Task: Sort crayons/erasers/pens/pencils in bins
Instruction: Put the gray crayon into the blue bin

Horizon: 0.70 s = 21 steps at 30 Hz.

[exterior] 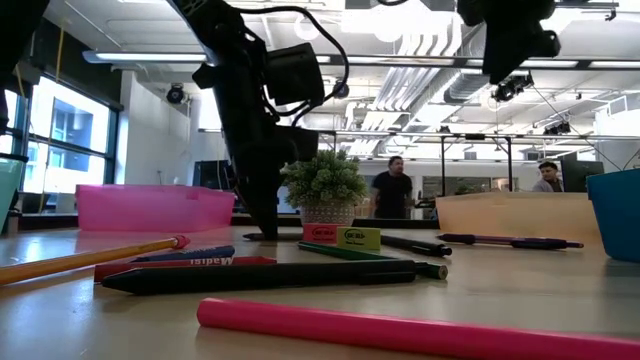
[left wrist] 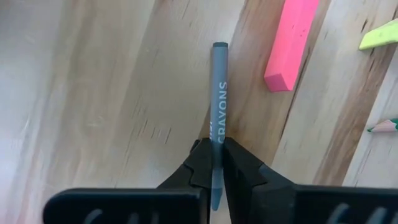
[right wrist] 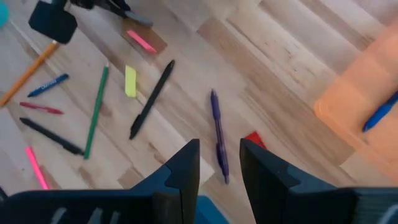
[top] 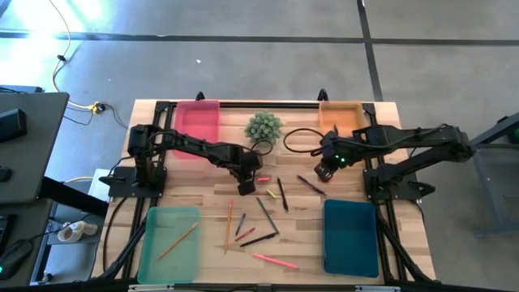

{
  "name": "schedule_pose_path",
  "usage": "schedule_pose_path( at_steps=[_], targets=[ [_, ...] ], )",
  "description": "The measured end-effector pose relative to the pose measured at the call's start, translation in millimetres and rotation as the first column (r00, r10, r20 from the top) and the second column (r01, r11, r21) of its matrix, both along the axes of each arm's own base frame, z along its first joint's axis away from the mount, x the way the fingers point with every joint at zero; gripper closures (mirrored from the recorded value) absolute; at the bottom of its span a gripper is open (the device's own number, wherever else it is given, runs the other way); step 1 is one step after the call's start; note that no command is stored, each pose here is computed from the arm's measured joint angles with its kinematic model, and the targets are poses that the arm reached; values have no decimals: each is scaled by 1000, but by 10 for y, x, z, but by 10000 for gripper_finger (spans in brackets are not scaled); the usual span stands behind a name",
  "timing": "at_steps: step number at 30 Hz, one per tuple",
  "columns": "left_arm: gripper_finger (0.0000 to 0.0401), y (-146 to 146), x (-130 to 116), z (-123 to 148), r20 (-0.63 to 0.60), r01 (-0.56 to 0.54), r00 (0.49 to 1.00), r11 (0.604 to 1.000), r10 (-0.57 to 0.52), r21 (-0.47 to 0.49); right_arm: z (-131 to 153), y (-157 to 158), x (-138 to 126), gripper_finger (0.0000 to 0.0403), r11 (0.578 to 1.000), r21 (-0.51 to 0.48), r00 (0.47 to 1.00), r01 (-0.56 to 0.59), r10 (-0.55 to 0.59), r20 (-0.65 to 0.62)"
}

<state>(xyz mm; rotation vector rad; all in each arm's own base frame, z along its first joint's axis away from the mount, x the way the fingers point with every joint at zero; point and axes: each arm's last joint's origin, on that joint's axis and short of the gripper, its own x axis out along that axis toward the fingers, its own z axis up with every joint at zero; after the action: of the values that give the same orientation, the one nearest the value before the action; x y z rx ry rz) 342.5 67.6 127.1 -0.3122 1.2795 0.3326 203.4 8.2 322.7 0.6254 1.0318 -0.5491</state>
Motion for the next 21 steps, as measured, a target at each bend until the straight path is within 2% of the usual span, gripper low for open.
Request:
schedule_pose_path(
  at_steps=[6, 12, 21],
  targets=[
    [395, 12, -2, -1, 7, 2, 1000, 1000, -2, -31, 40, 131, -96, 297, 1000, 22, 1000, 17, -18, 12],
    [395, 27, -9, 50, 34, 5, 999, 998, -3, -57, 12, 313, -81, 297, 998, -66, 1000, 17, -15, 25],
    [395, 31, -18, 88, 66, 27, 998, 989, -17, -146, -32, 473, -65, 297, 998, -68, 1000, 0, 2, 17]
  ],
)
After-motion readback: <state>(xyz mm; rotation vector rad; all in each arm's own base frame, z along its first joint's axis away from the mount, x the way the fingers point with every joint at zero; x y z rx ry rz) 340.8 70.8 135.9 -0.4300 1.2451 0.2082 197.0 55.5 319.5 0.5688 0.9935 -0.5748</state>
